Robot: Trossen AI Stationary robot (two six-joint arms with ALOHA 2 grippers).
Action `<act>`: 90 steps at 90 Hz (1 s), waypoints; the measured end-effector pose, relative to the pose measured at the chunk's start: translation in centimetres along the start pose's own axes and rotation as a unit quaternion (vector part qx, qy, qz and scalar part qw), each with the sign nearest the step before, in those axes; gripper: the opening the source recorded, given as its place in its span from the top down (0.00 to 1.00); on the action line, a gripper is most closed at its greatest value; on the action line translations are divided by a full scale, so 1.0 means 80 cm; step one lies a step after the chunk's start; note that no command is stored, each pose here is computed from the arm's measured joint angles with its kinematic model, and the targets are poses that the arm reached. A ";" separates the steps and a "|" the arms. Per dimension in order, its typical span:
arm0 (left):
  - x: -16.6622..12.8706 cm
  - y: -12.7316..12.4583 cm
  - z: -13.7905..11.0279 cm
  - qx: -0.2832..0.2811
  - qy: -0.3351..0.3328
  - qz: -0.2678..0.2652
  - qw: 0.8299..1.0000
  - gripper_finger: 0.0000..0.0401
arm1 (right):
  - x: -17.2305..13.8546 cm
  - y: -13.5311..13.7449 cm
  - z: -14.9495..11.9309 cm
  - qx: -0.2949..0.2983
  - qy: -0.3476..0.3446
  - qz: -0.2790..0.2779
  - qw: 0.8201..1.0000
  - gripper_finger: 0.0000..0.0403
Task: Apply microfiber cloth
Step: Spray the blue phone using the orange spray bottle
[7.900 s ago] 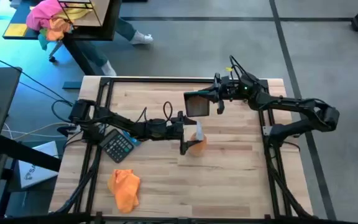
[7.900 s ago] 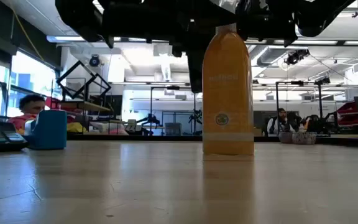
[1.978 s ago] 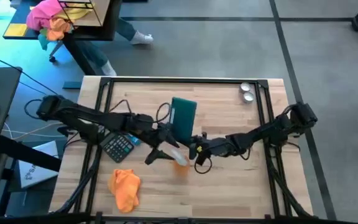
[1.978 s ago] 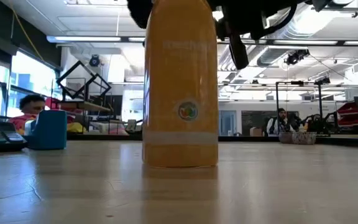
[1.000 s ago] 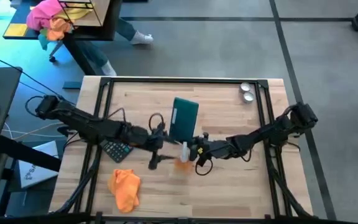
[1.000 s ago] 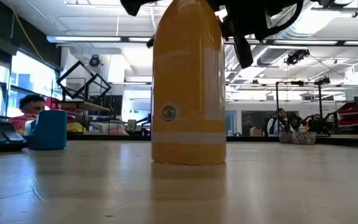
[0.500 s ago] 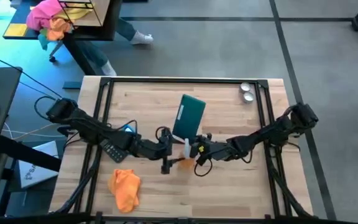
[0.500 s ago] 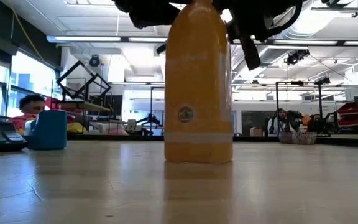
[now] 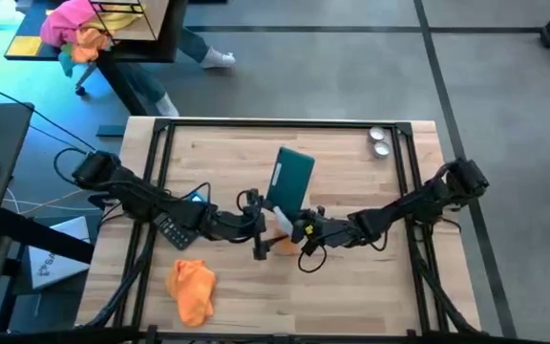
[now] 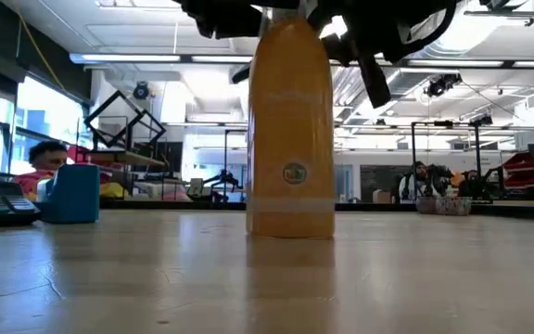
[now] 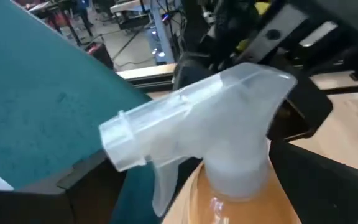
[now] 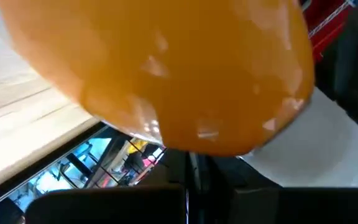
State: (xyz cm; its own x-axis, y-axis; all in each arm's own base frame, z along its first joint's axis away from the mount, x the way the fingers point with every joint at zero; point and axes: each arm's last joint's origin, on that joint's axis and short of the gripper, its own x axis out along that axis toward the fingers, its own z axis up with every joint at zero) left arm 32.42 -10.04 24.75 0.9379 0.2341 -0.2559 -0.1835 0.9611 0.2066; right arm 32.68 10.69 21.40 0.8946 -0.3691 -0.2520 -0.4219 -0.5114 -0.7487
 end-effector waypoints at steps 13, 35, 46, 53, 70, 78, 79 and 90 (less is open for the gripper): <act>0.002 0.004 0.000 -0.005 0.002 0.012 1.000 0.09 | 0.002 0.001 -0.001 0.001 -0.002 0.000 1.000 1.00; -0.018 0.002 0.011 -0.003 -0.003 0.019 1.000 0.08 | -0.005 -0.002 0.005 0.017 0.001 0.000 1.000 1.00; -0.042 -0.004 0.021 0.001 -0.006 0.014 1.000 0.08 | -0.010 -0.002 0.011 0.026 -0.009 0.003 1.000 1.00; -0.058 -0.006 0.026 0.006 -0.006 0.015 1.000 0.08 | -0.014 -0.003 0.015 0.032 -0.012 0.002 0.999 1.00; -0.073 -0.013 0.018 -0.016 0.025 0.035 0.999 0.08 | -0.024 -0.008 0.024 0.028 -0.002 0.002 1.000 1.00; -0.068 -0.018 0.012 -0.044 0.030 0.035 0.998 0.08 | -0.026 -0.008 0.028 0.032 -0.007 0.000 0.999 1.00; -0.067 -0.019 0.011 -0.046 0.032 0.035 0.998 0.08 | -0.026 -0.008 0.028 0.033 -0.007 0.001 0.999 1.00; -0.059 -0.029 0.001 -0.054 0.043 0.033 0.997 0.08 | -0.018 -0.009 0.037 0.033 0.004 0.012 0.999 1.00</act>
State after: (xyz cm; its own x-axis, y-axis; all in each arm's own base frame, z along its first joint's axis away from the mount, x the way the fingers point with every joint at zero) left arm 28.43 -13.38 25.54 0.8952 0.3038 -0.3260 -0.2780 0.9525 0.1242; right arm 32.15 13.84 20.50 0.8828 -0.3867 -0.2666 -0.4330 -0.4504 -0.7808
